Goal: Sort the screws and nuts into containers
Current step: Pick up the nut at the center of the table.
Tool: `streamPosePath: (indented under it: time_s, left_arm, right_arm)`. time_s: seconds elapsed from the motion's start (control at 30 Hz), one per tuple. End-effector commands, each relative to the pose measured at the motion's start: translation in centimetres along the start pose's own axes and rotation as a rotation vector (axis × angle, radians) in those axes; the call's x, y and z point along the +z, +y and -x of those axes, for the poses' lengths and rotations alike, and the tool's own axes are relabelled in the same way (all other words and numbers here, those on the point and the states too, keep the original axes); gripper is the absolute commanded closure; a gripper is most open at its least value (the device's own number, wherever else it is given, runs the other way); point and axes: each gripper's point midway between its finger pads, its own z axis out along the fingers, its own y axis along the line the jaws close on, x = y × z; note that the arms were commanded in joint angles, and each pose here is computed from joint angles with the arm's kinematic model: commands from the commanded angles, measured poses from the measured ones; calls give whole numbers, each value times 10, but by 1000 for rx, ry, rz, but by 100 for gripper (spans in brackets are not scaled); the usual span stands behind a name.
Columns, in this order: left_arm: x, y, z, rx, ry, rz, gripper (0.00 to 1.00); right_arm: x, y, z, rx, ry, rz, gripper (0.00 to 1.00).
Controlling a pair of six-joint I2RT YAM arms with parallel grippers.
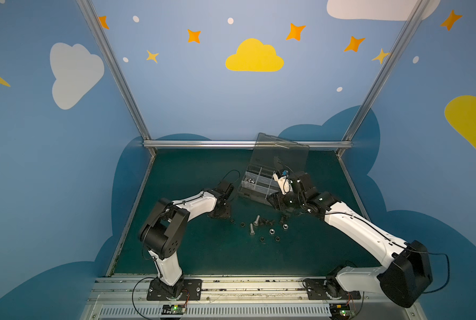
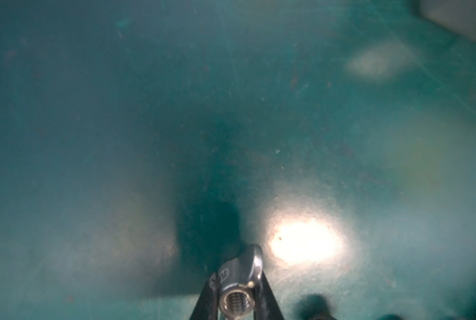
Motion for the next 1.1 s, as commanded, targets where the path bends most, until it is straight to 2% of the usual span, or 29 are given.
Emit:
streamPosePath:
  time_s: [0.0,0.1,0.4,0.63,0.77,0.9,1.07]
  left_arm:
    - [8,1,-10,-3,55,17,86]
    - [5,-1,-7,-7,41,5,96]
    - [-31,-18,33,0,-88,-57,96]
    - [-86,-49,89,-15,-266,-198,96]
    - [-106,-69,125,-19,-334,-266,96]
    - [-112,-96,162,1,-377,-338,96]
    - [-98,-125,194,13,-353,-410,96]
  right_arm:
    - [-3,2,3,-4,-21,5,40]
    - [-4,2,3,-2,-22,3,40]
    - [-2,1,0,7,-18,-2,40]
    - [-3,-3,-1,15,-23,-18,40]
    - [-4,-5,-2,19,-20,-32,40]
    - [-4,-10,-7,28,-5,-59,40]
    - [-8,-11,-11,46,-9,-59,40]
